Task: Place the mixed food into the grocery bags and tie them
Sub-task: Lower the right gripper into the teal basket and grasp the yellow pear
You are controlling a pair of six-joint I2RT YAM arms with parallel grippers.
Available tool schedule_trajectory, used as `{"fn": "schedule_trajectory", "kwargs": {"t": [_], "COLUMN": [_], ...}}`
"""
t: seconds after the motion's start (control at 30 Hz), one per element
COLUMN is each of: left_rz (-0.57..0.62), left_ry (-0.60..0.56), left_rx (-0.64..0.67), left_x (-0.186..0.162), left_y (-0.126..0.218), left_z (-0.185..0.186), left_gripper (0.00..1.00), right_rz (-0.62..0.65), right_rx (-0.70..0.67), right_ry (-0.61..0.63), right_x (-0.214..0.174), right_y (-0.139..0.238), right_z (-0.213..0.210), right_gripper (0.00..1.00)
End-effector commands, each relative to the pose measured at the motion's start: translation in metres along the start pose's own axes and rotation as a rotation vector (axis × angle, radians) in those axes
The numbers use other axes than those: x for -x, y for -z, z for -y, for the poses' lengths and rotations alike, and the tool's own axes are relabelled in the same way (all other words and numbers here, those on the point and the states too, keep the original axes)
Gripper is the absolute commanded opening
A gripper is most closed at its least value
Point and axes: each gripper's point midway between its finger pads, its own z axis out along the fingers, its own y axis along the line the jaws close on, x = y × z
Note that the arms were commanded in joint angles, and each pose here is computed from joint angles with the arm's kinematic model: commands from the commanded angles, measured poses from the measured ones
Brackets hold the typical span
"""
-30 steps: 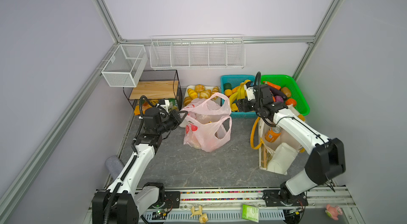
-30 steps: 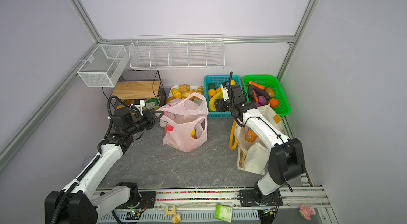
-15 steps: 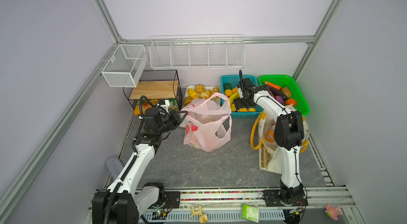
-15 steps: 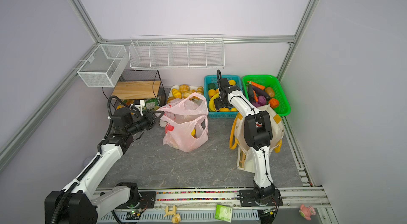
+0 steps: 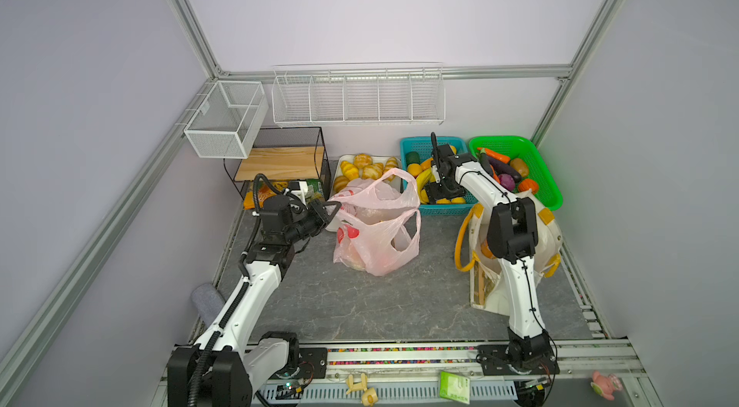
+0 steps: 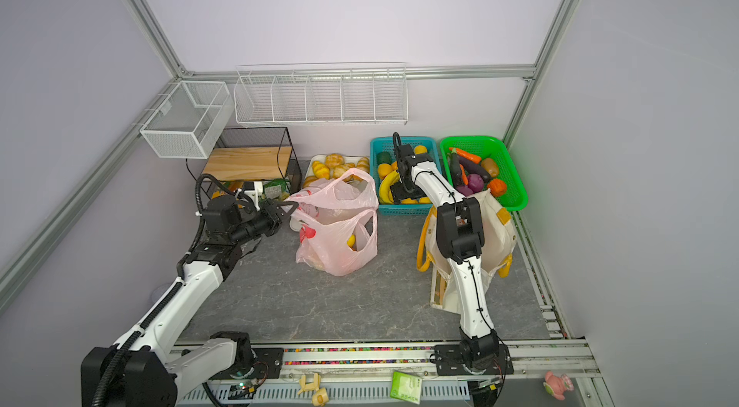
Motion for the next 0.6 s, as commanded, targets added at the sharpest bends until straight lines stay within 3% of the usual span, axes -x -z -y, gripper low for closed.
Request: {"fn": "schedule_trajectory", "kwargs": {"t": [0.0, 0.33, 0.57], "left_rz": [0.004, 0.005, 0.006], "left_ry": [-0.013, -0.011, -0.011], "left_rx": [-0.003, 0.0, 0.003], "left_x": [-0.001, -0.001, -0.001], "left_y": [0.0, -0.001, -0.002], "left_z": [0.0, -0.001, -0.002], "left_gripper": [0.0, 0.0, 0.0], "right_rz": [-0.088, -0.124, -0.052], "right_rx": [0.016, 0.006, 0.024], "right_ry": [0.016, 0.001, -0.01], "right_x": [-0.018, -0.023, -0.009], "right_y": [-0.016, -0.035, -0.013], "right_z": [0.001, 0.009, 0.009], "right_gripper": [0.85, 0.81, 0.58]}}
